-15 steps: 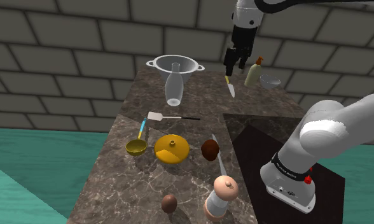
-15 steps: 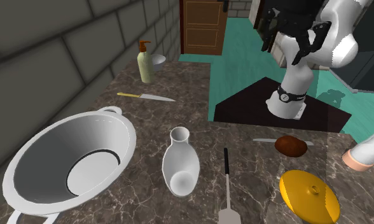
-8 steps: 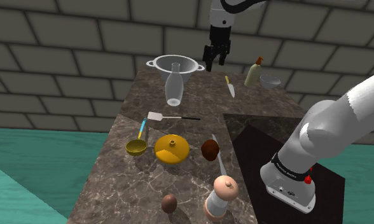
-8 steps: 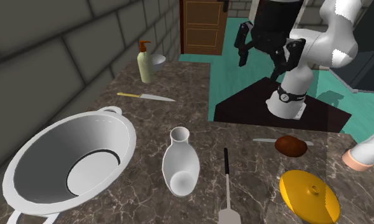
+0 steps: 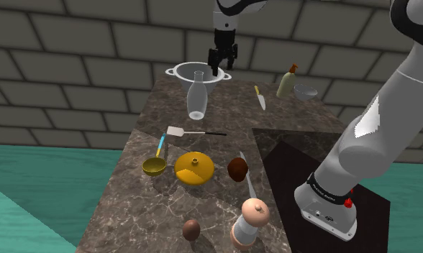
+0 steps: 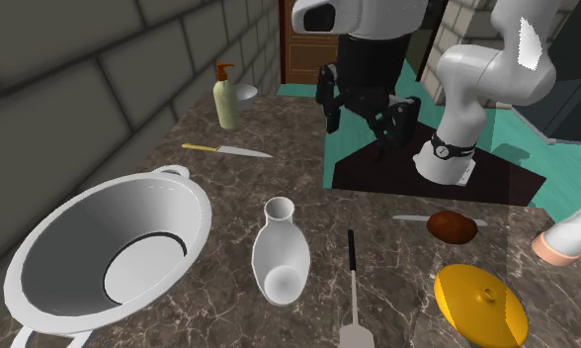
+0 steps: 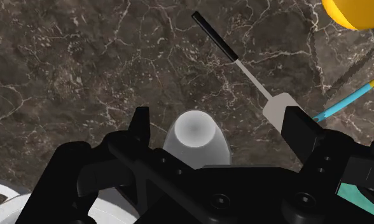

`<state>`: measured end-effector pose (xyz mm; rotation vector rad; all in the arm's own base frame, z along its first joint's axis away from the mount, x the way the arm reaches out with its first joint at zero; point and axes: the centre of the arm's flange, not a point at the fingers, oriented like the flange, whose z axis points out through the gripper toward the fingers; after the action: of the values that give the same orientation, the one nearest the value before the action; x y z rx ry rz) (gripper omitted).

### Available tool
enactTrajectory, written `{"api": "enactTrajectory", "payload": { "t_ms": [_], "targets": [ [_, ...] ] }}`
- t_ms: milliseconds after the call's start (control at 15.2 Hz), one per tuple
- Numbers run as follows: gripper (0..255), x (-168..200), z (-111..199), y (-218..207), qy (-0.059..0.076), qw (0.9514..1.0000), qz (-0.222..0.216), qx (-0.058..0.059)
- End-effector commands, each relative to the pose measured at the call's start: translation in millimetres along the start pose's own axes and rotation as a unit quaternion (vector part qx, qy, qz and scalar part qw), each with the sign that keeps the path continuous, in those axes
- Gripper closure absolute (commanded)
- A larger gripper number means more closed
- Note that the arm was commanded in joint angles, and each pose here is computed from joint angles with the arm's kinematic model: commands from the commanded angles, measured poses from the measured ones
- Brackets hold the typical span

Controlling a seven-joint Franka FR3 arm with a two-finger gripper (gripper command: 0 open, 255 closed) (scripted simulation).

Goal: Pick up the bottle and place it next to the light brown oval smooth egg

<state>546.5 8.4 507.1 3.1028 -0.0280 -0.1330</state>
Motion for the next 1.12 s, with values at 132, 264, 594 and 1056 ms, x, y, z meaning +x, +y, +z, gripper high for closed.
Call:
{"api": "enactTrajectory", "payload": {
  "t_ms": [132, 264, 594, 1056],
  "targets": [
    [0, 52, 10, 4, -0.004, 1.0000, -0.004, 0.003],
    [0, 79, 14, 4, -0.006, 1.0000, -0.006, 0.005],
    [0, 145, 25, 5, -0.011, 0.9998, -0.010, 0.009],
    [0, 163, 54, 4, -0.013, 0.9998, -0.012, 0.010]
  ]
}}
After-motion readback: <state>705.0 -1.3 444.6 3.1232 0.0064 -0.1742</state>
